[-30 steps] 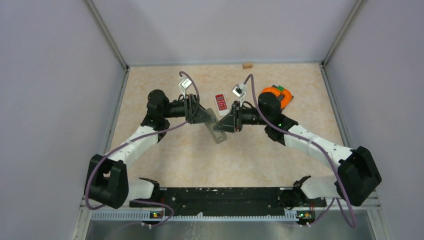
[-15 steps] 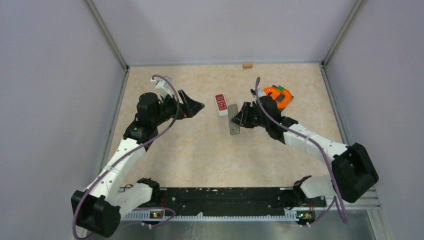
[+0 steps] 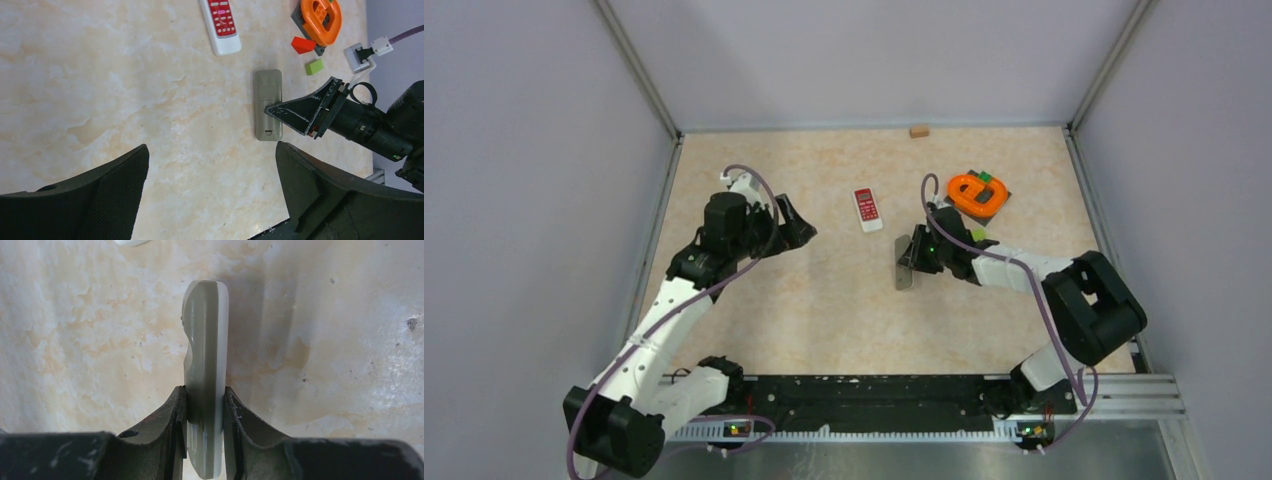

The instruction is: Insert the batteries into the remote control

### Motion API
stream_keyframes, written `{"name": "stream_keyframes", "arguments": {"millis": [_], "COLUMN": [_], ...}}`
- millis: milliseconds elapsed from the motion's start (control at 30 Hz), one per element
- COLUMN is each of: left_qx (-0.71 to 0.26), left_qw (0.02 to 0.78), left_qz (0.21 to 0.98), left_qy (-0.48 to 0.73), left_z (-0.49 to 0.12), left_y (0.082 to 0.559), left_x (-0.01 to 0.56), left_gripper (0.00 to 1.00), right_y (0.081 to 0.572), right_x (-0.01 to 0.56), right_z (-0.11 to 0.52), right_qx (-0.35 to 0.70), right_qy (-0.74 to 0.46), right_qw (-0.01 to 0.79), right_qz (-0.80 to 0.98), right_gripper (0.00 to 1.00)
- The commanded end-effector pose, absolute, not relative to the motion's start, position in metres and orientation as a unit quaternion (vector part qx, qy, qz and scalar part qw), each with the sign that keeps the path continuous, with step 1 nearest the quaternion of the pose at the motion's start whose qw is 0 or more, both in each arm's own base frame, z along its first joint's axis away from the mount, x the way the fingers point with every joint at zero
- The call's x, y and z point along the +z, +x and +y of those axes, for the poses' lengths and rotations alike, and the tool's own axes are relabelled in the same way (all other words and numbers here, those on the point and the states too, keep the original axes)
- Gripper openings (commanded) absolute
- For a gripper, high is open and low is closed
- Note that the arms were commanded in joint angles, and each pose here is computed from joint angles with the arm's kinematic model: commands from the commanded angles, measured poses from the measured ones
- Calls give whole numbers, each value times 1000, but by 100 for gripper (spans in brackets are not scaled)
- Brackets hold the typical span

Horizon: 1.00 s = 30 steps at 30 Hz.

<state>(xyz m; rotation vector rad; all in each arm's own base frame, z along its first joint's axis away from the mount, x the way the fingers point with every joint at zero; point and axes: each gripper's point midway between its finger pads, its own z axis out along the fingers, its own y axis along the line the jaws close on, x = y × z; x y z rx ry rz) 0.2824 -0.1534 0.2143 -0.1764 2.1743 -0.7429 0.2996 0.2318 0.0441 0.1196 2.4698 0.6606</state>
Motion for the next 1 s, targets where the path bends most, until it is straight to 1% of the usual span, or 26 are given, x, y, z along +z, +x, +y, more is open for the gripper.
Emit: {"name": "stream_keyframes", "arguments": {"millis": [0, 100, 167, 333, 400, 433, 467, 500, 533, 633, 733, 833, 867, 967], "left_qx": [-258, -236, -225, -221, -217, -215, -211, -209, -209, -190, -177, -174, -172, -162], "left_qw": [428, 450, 462, 468, 468, 470, 473, 476, 478, 495, 516, 567, 585, 619], "left_qz": [863, 859, 855, 853, 854, 853, 853, 851, 850, 844, 833, 799, 786, 758], "left_qy": [-73, -67, -67, -65, -67, -69, -72, -73, -73, -81, -90, -99, -104, -126], "left_z": [-137, -127, -121, -116, -114, -112, -110, -108, -108, -98, -87, -74, -68, -53], "left_y": [281, 278, 276, 268, 265, 264, 263, 262, 260, 260, 254, 242, 239, 227], "left_x": [226, 230, 234, 237, 238, 240, 241, 244, 247, 257, 275, 308, 318, 337], "left_gripper": [99, 99, 99, 99, 99, 99, 99, 99, 99, 99, 99, 99, 99, 99], "right_y": [314, 313, 309, 309, 309, 309, 309, 309, 309, 303, 286, 272, 264, 239], "right_x": [50, 45, 39, 43, 55, 62, 70, 79, 88, 119, 157, 211, 238, 292], "right_z": [230, 221, 212, 197, 191, 189, 187, 184, 180, 165, 145, 103, 88, 45], "right_qx": [245, 223, 197, 159, 150, 150, 150, 149, 145, 135, 134, 102, 100, 69], "right_qy": [57, 68, 75, 83, 86, 82, 79, 79, 81, 92, 103, 145, 162, 192], "right_qw": [312, 309, 300, 306, 319, 327, 336, 345, 356, 387, 423, 496, 528, 590], "right_qz": [916, 922, 930, 935, 932, 929, 927, 923, 919, 908, 890, 850, 828, 781], "right_gripper": [22, 39, 46, 56, 63, 68, 81, 87, 90, 92, 94, 94, 95, 95]}}
